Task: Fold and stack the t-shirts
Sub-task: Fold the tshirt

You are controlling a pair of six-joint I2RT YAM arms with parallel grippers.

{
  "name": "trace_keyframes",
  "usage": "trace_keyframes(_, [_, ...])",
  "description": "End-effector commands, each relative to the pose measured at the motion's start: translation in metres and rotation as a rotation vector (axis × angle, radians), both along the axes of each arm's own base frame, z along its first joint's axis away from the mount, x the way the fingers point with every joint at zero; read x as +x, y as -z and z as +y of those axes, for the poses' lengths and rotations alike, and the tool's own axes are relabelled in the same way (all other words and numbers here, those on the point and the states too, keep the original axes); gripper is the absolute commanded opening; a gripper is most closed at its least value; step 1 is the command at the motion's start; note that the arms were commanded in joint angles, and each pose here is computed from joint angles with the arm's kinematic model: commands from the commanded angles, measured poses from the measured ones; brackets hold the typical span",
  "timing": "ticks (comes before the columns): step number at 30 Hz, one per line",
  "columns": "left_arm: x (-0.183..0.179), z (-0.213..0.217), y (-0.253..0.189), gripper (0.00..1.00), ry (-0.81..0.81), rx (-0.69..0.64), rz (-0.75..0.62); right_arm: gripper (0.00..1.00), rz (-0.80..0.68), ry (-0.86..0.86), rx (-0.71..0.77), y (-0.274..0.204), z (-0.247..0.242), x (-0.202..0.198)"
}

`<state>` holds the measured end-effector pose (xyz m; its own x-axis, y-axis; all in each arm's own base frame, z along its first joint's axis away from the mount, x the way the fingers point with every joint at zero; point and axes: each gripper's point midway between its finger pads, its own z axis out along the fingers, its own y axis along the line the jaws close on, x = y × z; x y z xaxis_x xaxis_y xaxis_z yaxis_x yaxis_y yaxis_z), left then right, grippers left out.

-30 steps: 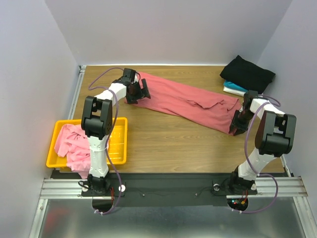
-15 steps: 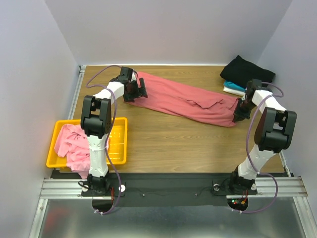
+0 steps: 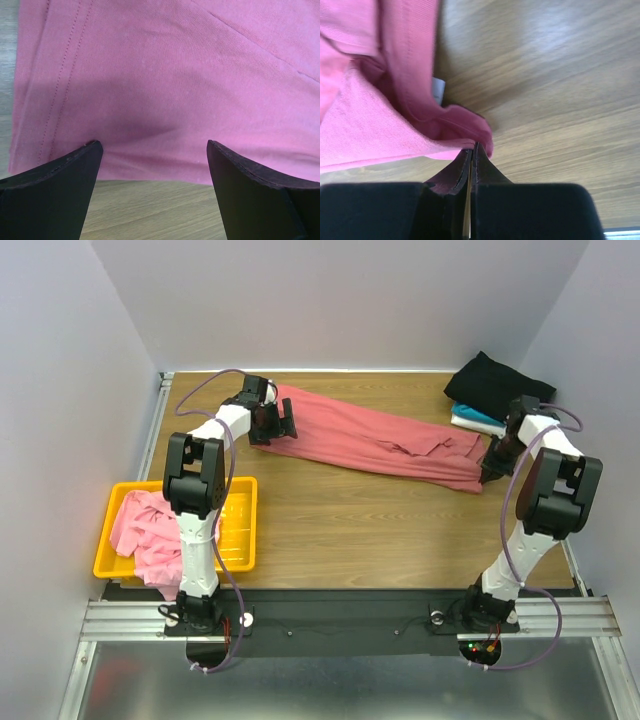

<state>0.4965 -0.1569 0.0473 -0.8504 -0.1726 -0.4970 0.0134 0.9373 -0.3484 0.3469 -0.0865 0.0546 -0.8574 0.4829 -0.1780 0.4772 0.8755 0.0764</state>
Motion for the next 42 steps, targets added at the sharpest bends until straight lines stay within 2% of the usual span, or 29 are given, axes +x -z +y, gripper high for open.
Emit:
trace_keyframes(1, [-0.007, 0.015, 0.023, 0.99, -0.004, 0.058, 0.048, 0.02, -0.006, 0.039, -0.054, -0.008, -0.028, 0.001])
trace_keyframes(4, [-0.005, 0.015, 0.024, 0.99, -0.006, 0.058, 0.048, 0.05, 0.000, 0.039, -0.046, -0.004, -0.029, 0.003])
trace_keyframes(8, [-0.001, 0.014, 0.018, 0.99, -0.003, 0.054, 0.038, 0.21, -0.005, 0.042, -0.047, -0.005, -0.030, 0.005])
trace_keyframes(9, [0.000, 0.014, 0.013, 0.99, -0.005, 0.054, 0.032, 0.30, -0.016, 0.044, -0.050, -0.009, -0.030, 0.006])
trace_keyframes(12, [0.011, 0.011, -0.009, 0.99, -0.010, 0.044, -0.011, 0.45, -0.051, 0.049, -0.067, -0.022, -0.032, 0.009])
trace_keyframes(15, [0.025, 0.007, -0.037, 0.99, -0.019, 0.026, -0.067, 0.51, -0.081, 0.050, -0.070, -0.032, -0.032, 0.012])
trace_keyframes(20, [0.040, -0.010, -0.078, 0.99, -0.003, -0.016, -0.152, 0.56, -0.184, 0.012, 0.046, -0.051, -0.009, 0.025])
trace_keyframes(23, [0.044, -0.026, -0.087, 0.99, 0.014, -0.042, -0.173, 0.56, -0.226, -0.022, 0.141, -0.052, 0.014, 0.033])
trace_keyframes(26, [0.046, -0.048, -0.087, 0.99, 0.041, -0.069, -0.172, 0.56, -0.240, -0.080, 0.170, -0.050, 0.036, 0.041])
trace_keyframes(30, [0.046, -0.076, -0.074, 0.99, 0.079, -0.105, -0.150, 0.56, -0.236, -0.194, 0.212, -0.041, 0.091, 0.056])
trace_keyframes(33, [0.041, -0.086, -0.059, 0.99, 0.084, -0.138, -0.113, 0.56, -0.258, -0.206, 0.239, -0.035, 0.107, 0.066])
trace_keyframes(37, [0.031, -0.082, -0.026, 0.99, 0.073, -0.124, -0.058, 0.56, -0.199, -0.196, 0.217, -0.007, 0.105, 0.058])
trace_keyframes(42, [0.007, -0.068, 0.012, 0.99, 0.056, -0.071, 0.020, 0.56, -0.093, -0.189, 0.171, 0.023, 0.097, 0.025])
